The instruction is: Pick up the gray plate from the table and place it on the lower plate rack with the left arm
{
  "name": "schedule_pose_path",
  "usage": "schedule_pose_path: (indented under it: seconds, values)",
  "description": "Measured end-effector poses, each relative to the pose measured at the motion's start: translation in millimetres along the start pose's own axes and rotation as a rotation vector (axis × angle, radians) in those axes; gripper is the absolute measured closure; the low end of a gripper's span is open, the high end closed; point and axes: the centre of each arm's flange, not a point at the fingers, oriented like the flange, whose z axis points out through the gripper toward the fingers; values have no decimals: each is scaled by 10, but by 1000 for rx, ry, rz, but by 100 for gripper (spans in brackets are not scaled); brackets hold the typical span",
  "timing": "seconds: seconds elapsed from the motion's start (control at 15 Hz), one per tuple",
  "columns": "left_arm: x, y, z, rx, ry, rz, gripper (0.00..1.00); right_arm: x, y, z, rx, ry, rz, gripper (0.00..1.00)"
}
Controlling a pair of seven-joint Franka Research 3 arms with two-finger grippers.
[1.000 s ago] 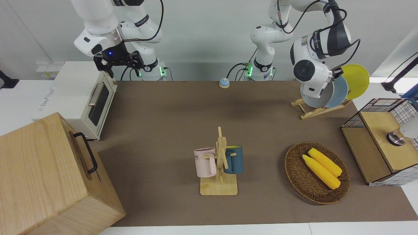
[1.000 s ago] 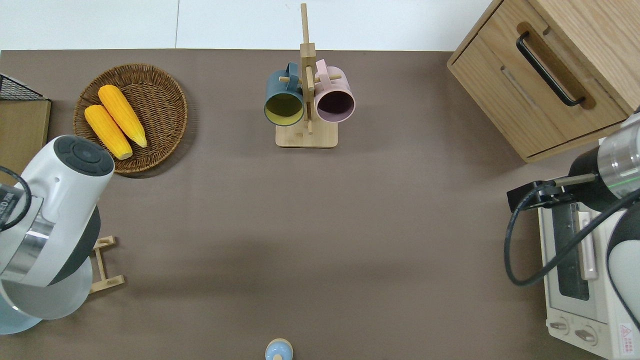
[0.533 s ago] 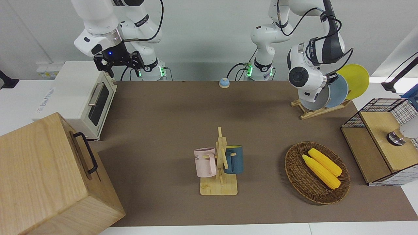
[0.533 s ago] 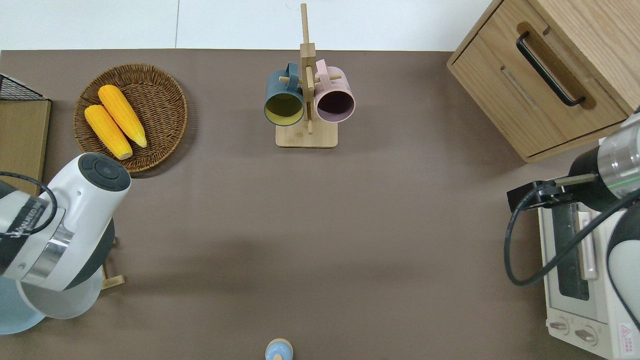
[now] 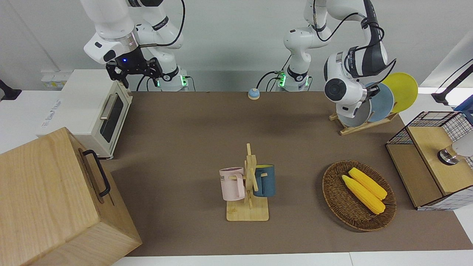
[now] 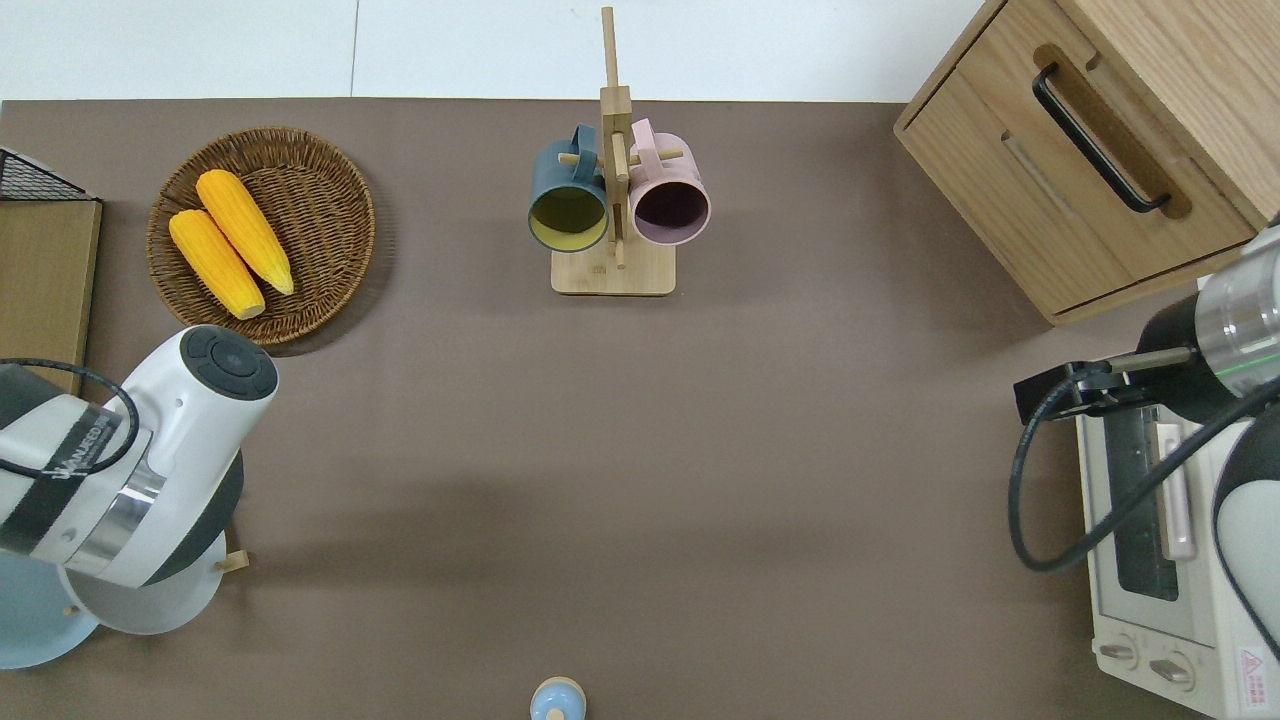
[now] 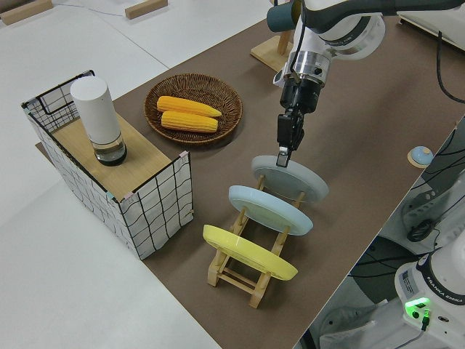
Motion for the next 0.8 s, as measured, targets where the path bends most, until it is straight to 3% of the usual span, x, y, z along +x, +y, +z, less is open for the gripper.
schedule_pose_path:
  seconds: [0.13,0.4,0.47,0.6,0.8]
  values:
    - [1,12,7,-1,1,2,81,0,0,0,0,0,0,1]
    - [1,19,11,-1,1,4,39,0,0,0,0,0,0,1]
    - [1,18,11,-2,1,4,23,0,0,0,0,0,0,1]
    - [1,12,0,-8,1,2,5,0,0,0,0,0,0,1]
    - [0,-40,-102,-65,1,-15,0,0,0,0,0,0,0,1]
